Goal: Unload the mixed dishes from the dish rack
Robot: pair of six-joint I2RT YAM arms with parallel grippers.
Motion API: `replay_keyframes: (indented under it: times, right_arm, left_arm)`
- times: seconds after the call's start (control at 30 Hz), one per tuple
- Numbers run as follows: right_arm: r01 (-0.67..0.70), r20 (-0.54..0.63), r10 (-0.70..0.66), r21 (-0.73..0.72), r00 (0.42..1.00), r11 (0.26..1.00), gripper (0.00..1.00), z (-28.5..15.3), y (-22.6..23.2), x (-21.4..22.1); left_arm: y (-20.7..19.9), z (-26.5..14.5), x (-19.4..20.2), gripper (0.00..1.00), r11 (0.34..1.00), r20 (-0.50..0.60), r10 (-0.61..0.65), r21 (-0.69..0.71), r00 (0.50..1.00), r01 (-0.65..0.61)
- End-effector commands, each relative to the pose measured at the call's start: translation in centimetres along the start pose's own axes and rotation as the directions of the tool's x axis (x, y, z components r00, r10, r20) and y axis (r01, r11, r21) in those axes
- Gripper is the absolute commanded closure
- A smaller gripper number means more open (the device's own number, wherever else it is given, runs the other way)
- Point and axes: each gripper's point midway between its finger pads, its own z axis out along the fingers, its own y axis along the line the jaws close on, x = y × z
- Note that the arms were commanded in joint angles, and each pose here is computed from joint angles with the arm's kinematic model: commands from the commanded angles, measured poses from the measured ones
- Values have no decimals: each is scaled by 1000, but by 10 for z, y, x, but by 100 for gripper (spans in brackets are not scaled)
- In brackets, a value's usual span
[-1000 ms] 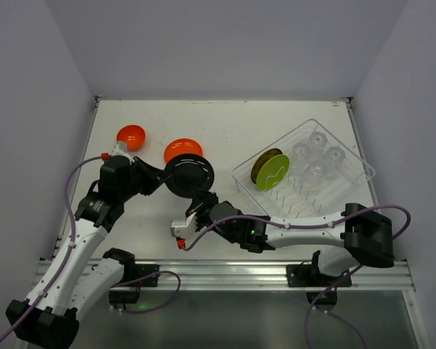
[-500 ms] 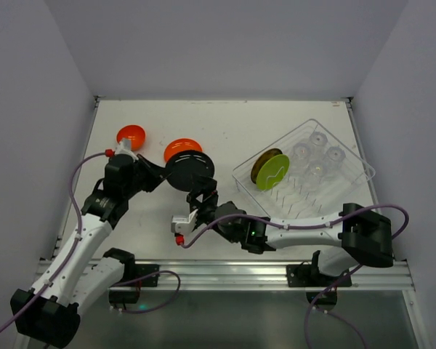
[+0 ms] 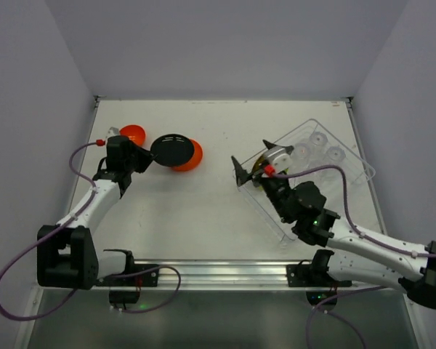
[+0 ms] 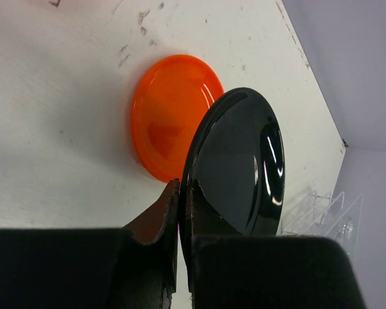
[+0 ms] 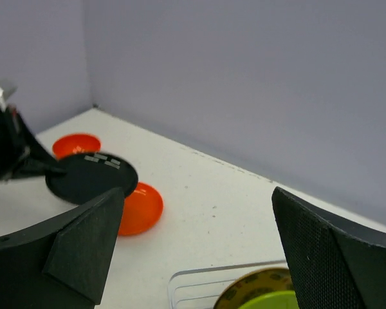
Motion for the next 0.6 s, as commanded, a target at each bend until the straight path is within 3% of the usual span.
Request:
replay_keyframes:
  times: [0.0,0.23,0.37,0.57]
  right_arm:
    - [-429,-8,435,154,900,890,1,-13,-41,7]
    - [-515,66,524,316,849,796,1,-67,-99,-1]
    - [-578,201,543,335,816,744,1,-87,-119,-7]
    - [-556,173,531,339,829,759,1,-86,-116,-2]
  left_arm:
    - [-48,23,-38,100,982,128,75,162,989,-95]
    - [-39,72,-37,100,978,97,175,103,980,-184]
    - [-12,106,-15,100,981,-31,194,15,981,-193]
    - [2,121,0,100,975,-96,212,-41,973,-217]
